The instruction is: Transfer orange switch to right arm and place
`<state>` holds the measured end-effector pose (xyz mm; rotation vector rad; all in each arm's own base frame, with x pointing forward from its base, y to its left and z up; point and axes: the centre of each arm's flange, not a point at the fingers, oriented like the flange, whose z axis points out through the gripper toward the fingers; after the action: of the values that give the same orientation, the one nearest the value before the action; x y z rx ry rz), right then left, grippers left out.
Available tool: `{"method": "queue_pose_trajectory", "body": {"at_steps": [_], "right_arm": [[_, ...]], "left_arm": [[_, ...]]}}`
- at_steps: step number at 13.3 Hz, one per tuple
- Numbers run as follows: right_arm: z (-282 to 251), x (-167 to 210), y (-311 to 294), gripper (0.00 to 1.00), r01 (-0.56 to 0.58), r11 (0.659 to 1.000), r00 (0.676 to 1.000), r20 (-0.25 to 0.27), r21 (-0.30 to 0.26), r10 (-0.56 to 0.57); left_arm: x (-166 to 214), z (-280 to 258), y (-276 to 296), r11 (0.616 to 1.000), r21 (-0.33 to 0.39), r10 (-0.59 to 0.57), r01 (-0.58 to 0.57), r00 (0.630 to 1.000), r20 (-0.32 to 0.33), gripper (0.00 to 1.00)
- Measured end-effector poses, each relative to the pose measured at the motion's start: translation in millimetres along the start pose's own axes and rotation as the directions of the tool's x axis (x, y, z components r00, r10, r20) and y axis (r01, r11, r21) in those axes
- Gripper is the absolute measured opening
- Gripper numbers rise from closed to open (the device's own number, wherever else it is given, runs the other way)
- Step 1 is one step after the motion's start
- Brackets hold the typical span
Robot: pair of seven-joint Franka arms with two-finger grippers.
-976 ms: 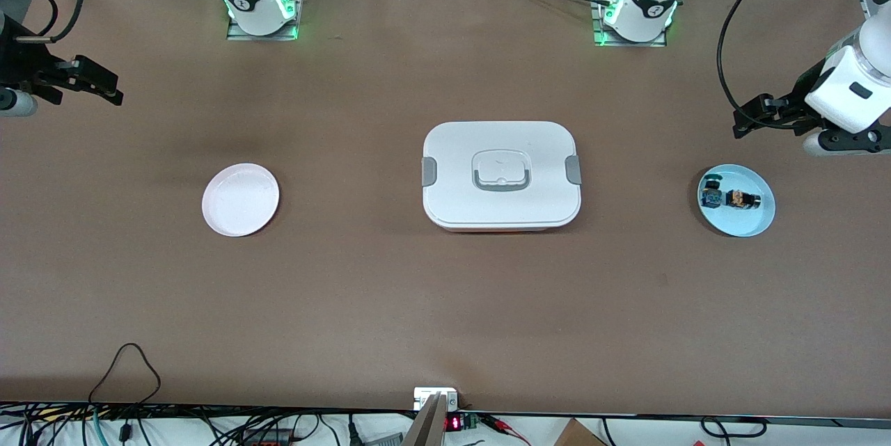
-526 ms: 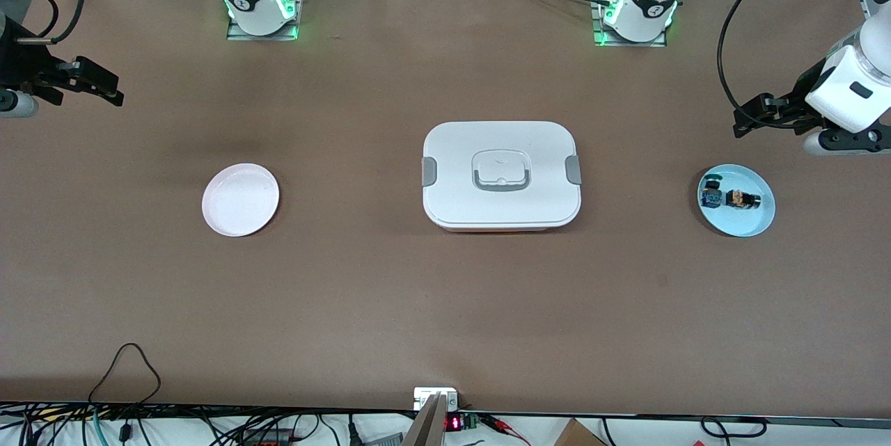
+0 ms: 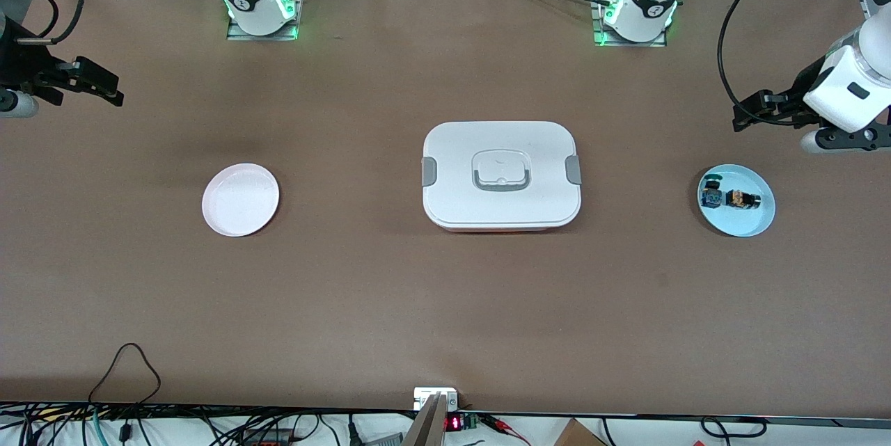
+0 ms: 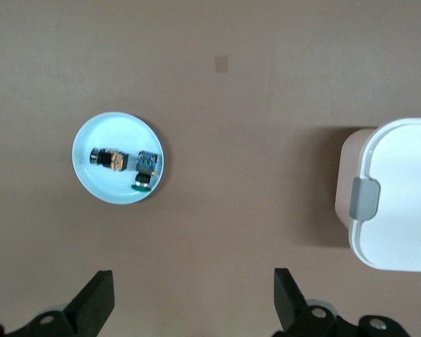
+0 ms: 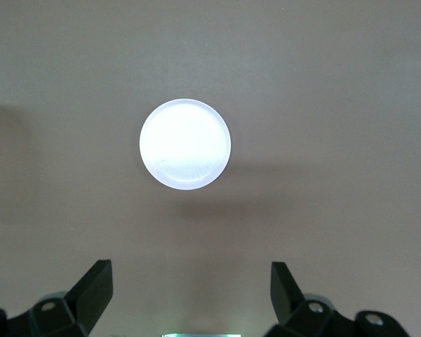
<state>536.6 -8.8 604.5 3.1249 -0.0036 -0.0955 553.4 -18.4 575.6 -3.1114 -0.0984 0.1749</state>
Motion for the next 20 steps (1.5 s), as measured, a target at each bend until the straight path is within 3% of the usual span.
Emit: {"method": "queue_pose_trajectory", "body": {"at_steps": [7, 12, 15, 20], "right_arm": [[0, 0, -2, 1.0, 0.005, 1.0, 1.0, 0.0, 0.0, -0.005], [0, 0, -7, 1.0, 0.015, 1.0, 1.0, 0.0, -0.001, -0.015], [0, 0, -7, 1.0, 0.015, 1.0, 1.0, 0.0, -0.002, -0.015], [0, 0, -7, 1.0, 0.015, 1.0, 1.0, 0.0, -0.002, -0.015]], "left_arm": [[9, 24, -10, 1.0, 0.007, -0.02, 0.02, 0.997, 0.074, 1.0], [32, 80, -77, 0.997, 0.018, -0.078, 0.076, 0.98, 0.181, 1.0], [46, 113, -94, 0.995, 0.095, -0.006, -0.009, 0.988, 0.157, 1.0], [46, 202, -129, 0.993, 0.091, 0.075, -0.082, 0.994, 0.075, 1.0]]}}
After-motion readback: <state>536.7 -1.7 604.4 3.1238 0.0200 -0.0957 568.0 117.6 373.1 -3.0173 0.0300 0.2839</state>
